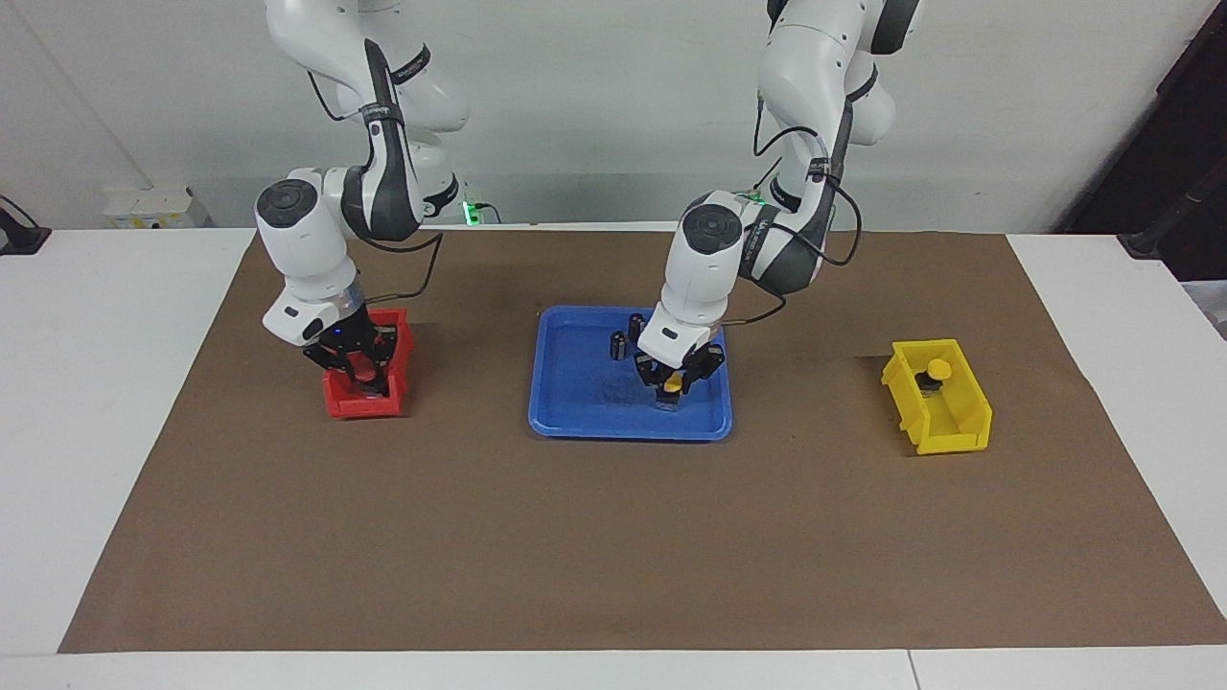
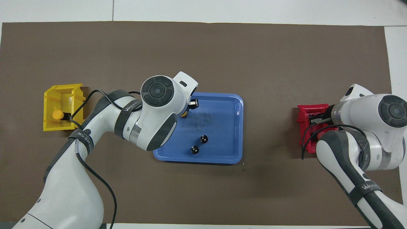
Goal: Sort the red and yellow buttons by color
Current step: 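Reach the left gripper to the last yellow button and grasp it, then carry the yellow button into the yellow bin while the right gripper withdraws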
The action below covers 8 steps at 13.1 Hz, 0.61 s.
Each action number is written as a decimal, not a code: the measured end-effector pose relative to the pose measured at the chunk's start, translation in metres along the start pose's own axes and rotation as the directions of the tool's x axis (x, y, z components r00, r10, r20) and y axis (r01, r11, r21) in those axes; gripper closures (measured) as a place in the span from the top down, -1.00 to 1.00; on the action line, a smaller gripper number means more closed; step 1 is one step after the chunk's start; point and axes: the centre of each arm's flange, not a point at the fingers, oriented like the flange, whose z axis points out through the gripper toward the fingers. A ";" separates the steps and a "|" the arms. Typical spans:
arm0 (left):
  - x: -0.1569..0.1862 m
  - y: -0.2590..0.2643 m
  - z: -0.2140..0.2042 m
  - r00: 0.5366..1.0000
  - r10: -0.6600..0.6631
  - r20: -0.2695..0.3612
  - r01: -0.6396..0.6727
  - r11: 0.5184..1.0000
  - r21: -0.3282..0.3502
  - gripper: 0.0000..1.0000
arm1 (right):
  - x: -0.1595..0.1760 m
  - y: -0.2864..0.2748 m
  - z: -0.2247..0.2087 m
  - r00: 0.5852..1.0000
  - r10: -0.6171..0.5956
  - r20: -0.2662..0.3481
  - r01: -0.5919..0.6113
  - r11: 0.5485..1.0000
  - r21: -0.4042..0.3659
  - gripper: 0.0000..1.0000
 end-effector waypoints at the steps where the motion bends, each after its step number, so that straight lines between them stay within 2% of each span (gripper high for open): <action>1: 0.001 0.000 -0.002 1.000 -0.011 0.005 0.011 1.000 0.004 -0.18 | 0.000 0.000 0.000 1.000 0.000 0.000 0.000 1.000 0.000 -0.18; 2: 0.004 -0.001 -0.008 1.000 -0.020 0.013 0.020 1.000 0.012 -0.18 | 0.000 0.000 0.000 1.000 0.000 0.000 0.000 1.000 0.000 -0.18; 3: 0.009 -0.003 -0.018 0.999 -0.032 0.021 0.032 0.999 0.021 -0.18 | 0.000 0.000 0.000 1.000 0.000 0.001 0.000 1.000 0.000 -0.04; 4: 0.020 -0.010 -0.033 0.998 -0.054 0.029 0.053 0.998 0.031 -0.18 | -0.001 0.000 0.000 1.000 0.000 0.001 0.000 1.000 0.000 0.15; 5: 0.036 -0.026 -0.054 0.995 -0.087 0.038 0.085 0.995 0.043 -0.18 | 0.000 0.000 0.000 1.000 0.000 0.001 0.000 1.000 0.000 0.45; 6: 0.055 -0.053 -0.077 0.993 -0.109 0.045 0.107 0.993 0.052 -0.18 | 0.001 0.000 -0.002 1.000 0.000 0.006 0.000 1.000 0.001 0.57; 8: 0.098 -0.145 -0.122 0.993 -0.104 0.048 0.101 0.994 0.051 -0.18 | 0.010 0.004 -0.022 0.999 0.002 0.040 -0.003 1.000 0.005 0.61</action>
